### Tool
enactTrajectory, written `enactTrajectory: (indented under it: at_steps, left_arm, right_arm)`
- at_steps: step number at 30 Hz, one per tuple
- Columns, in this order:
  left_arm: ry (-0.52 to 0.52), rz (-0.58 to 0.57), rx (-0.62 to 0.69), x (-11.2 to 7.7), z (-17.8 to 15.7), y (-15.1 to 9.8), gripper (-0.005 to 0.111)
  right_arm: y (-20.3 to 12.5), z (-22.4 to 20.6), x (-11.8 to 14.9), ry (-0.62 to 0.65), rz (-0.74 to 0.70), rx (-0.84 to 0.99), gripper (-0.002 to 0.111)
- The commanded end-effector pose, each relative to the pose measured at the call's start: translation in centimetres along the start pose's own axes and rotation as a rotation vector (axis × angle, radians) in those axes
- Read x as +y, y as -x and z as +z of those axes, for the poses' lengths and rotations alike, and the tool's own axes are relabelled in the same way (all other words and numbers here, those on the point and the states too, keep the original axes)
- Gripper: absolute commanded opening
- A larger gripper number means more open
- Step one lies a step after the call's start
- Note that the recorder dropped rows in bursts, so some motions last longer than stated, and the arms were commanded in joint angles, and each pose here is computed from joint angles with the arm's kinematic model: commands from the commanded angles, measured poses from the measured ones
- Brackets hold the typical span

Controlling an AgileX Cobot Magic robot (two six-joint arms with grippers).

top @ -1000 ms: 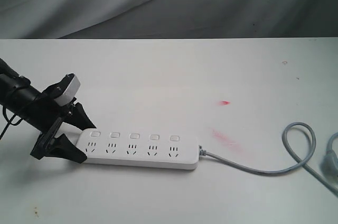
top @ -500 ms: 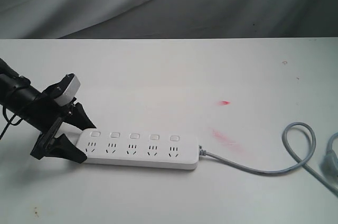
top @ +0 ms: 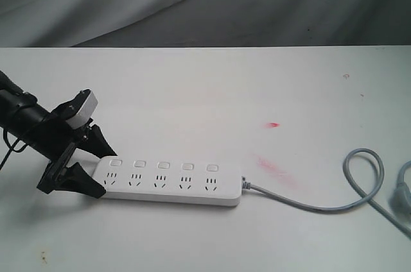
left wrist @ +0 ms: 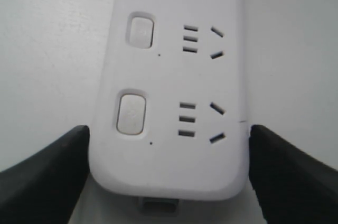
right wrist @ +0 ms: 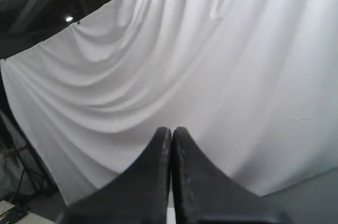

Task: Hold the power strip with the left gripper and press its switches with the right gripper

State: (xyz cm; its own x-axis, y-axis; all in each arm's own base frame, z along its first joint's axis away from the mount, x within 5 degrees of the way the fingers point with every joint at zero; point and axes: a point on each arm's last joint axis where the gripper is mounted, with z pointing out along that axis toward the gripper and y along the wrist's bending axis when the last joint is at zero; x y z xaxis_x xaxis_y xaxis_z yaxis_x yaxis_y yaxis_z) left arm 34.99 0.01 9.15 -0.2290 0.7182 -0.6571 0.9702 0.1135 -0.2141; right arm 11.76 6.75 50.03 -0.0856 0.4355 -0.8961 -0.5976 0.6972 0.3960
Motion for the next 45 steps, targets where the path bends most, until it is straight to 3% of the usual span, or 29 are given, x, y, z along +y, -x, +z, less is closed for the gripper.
enactTrajectory:
  at_steps: [1,6,16,24,31,40,45]
  left_arm:
    - [0.010,0.015,0.024,0.1,0.0,-0.1,0.041]
    - [0.010,0.015,0.024,0.1,0.0,-0.1,0.041]
    - [0.010,0.015,0.024,0.1,0.0,-0.1,0.041]
    - [0.010,0.015,0.024,0.1,0.0,-0.1,0.041]
    - [0.010,0.015,0.024,0.1,0.0,-0.1,0.041]
    - [0.010,0.015,0.024,0.1,0.0,-0.1,0.041]
    - [0.010,0.015,0.024,0.1,0.0,-0.1,0.041]
  right_arm:
    - [-0.8,-1.6,-1.4,-0.167,-0.075,0.075,0.000]
    - [-2.6,-3.3,-3.7,-0.363,-0.257,0.186,0.000]
    - [-7.9,-6.0,-7.9,-0.578,-0.349,0.244,0.000]
    - [-15.6,-9.3,-11.5,-0.675,-0.360,0.218,0.000]
    - [-21.6,-13.0,-13.0,-0.750,-0.348,0.243,0.000]
    - [-25.5,-15.0,-13.9,-0.767,-0.366,0.259,0.000]
    - [-25.9,-15.5,-13.7,-0.770,-0.373,0.276,0.000]
